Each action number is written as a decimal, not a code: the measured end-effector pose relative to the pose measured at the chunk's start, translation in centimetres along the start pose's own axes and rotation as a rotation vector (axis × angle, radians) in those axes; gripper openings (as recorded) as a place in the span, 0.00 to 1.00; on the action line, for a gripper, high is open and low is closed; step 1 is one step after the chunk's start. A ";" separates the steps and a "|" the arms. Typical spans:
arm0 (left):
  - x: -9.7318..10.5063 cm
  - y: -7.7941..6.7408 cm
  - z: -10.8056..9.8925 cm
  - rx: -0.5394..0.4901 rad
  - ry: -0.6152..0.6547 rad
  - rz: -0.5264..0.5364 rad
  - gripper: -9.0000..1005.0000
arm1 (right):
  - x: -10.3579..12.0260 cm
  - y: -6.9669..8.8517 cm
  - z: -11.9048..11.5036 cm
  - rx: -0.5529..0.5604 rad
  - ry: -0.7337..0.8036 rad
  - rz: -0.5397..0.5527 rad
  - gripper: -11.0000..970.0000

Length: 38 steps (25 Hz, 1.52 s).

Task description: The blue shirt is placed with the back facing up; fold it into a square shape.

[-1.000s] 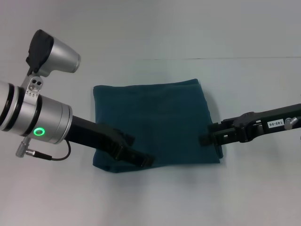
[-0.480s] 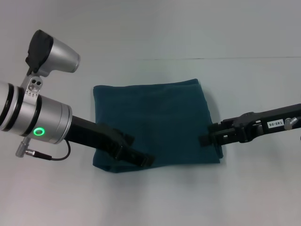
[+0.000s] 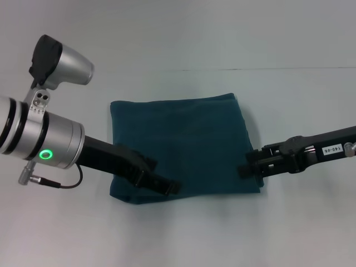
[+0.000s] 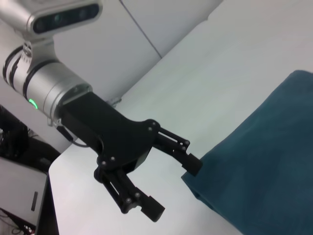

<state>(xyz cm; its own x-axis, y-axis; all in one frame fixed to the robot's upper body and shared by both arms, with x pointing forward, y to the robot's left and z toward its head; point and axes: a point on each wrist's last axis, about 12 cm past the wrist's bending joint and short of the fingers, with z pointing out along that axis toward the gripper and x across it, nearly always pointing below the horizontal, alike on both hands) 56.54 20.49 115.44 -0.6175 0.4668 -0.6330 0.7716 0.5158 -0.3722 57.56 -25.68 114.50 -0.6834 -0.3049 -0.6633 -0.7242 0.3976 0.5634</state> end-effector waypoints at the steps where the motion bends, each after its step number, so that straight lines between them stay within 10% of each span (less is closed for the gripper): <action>1: 0.0 0.0 0.0 0.000 0.000 0.001 0.93 | 0.0 0.0 0.0 0.000 -0.001 0.000 0.82; 38: 0.2 0.4 -0.3 0.056 -0.038 -0.002 0.93 | -0.6 0.1 1.1 0.023 0.074 -0.245 0.82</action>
<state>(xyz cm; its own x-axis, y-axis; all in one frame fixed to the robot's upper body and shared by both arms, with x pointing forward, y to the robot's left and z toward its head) 56.66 21.06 115.35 -0.6139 0.4371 -0.6573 0.7781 0.4753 -0.4106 57.98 -24.55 114.42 -0.4935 -0.4566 -0.7402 -0.8672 0.3238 0.3784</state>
